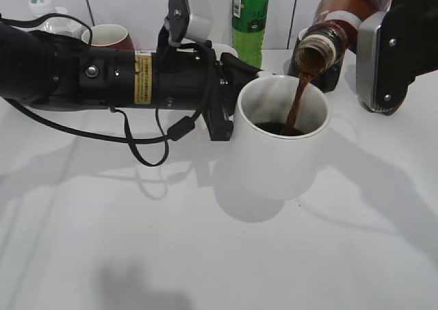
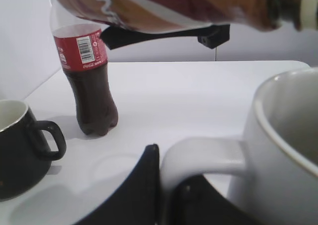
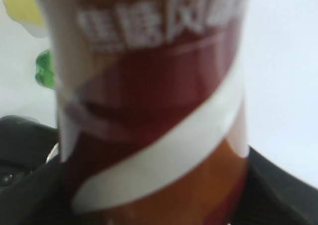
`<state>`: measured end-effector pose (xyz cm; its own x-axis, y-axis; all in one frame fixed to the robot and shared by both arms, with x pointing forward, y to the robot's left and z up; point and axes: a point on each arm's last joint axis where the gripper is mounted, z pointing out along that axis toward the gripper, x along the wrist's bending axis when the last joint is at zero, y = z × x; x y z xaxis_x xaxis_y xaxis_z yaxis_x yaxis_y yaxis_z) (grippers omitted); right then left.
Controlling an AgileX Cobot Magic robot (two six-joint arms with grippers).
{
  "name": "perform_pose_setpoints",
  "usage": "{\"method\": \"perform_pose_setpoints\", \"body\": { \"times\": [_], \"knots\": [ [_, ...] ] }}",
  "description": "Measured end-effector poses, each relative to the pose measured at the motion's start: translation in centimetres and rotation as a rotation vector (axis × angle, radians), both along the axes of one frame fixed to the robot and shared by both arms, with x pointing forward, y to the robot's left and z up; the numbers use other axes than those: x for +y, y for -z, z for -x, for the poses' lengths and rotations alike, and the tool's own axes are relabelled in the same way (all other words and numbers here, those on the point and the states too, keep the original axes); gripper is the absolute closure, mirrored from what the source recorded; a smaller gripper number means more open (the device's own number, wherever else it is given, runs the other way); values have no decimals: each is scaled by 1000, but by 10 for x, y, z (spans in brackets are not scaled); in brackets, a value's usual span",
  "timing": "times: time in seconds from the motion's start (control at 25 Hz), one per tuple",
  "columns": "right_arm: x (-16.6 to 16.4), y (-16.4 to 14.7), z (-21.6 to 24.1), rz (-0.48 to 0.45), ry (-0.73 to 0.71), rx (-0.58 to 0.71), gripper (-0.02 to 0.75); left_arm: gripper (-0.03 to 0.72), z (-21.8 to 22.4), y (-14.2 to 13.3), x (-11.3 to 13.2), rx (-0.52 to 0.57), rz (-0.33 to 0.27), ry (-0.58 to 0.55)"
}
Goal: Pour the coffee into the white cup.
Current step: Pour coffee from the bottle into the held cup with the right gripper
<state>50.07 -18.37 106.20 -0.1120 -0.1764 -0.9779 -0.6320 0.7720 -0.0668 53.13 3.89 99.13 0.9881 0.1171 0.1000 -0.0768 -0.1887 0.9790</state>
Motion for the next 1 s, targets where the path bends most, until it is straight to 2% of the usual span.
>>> {"method": "perform_pose_setpoints", "body": {
  "times": [1.0],
  "knots": [
    [0, 0, 0, 34, -11, -30, 200, 655, 1, 1, 0, -4, -7, 7]
  ]
}}
